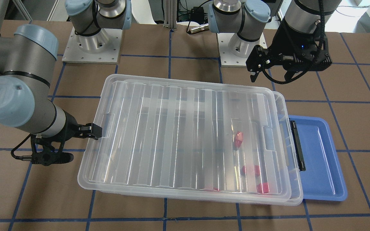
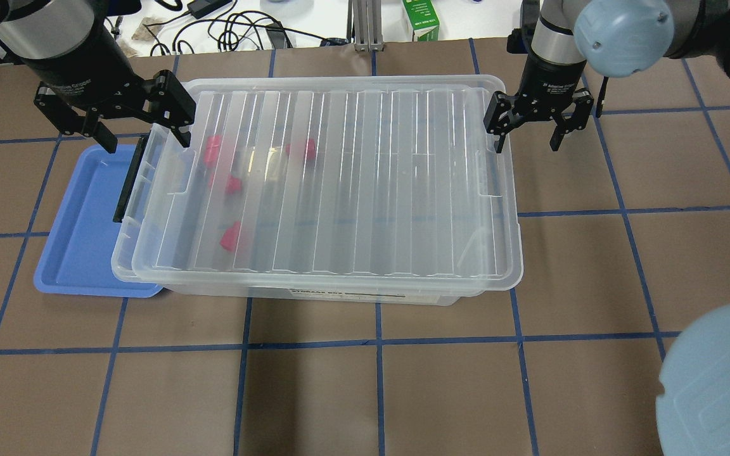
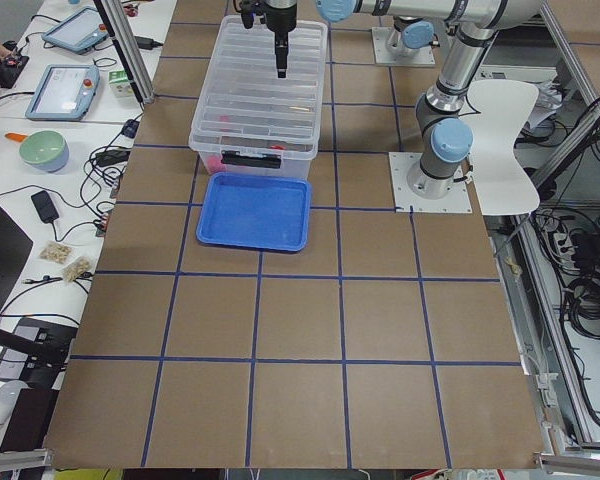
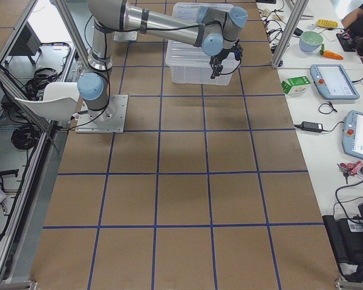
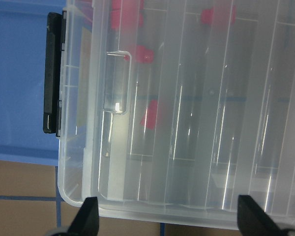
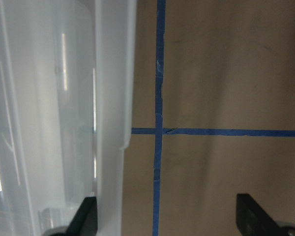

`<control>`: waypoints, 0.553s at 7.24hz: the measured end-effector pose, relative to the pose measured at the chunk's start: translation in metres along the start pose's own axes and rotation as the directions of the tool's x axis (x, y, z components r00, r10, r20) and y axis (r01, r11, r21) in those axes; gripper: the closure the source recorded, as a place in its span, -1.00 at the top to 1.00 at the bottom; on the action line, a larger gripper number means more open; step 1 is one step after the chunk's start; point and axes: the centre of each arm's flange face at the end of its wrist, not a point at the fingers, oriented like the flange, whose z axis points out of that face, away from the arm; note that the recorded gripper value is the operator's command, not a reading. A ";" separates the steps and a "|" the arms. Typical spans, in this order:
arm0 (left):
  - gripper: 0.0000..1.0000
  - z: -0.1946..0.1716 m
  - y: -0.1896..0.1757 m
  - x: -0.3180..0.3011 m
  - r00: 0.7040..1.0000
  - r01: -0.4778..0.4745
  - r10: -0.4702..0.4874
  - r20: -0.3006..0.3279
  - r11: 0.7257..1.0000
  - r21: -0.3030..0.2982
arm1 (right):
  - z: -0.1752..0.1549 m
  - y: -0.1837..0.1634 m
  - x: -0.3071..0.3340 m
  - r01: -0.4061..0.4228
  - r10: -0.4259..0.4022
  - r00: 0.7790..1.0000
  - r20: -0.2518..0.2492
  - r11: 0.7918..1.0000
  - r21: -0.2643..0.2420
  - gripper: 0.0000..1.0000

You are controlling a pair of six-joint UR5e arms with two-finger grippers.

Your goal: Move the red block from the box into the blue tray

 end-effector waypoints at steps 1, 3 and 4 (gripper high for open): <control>1.00 0.000 0.000 0.000 1.000 0.000 0.000 -0.001 1.000 0.000 | -0.001 0.000 0.002 -0.001 0.001 1.000 -0.003 1.000 0.001 1.00; 1.00 0.000 0.000 0.000 1.000 0.001 -0.001 -0.001 1.000 0.001 | 0.000 0.000 0.008 0.013 -0.013 1.000 -0.029 1.000 -0.003 1.00; 1.00 0.000 0.000 0.000 1.000 0.001 -0.001 -0.001 1.000 0.000 | 0.000 -0.001 0.016 0.034 -0.034 0.999 -0.035 0.999 -0.007 1.00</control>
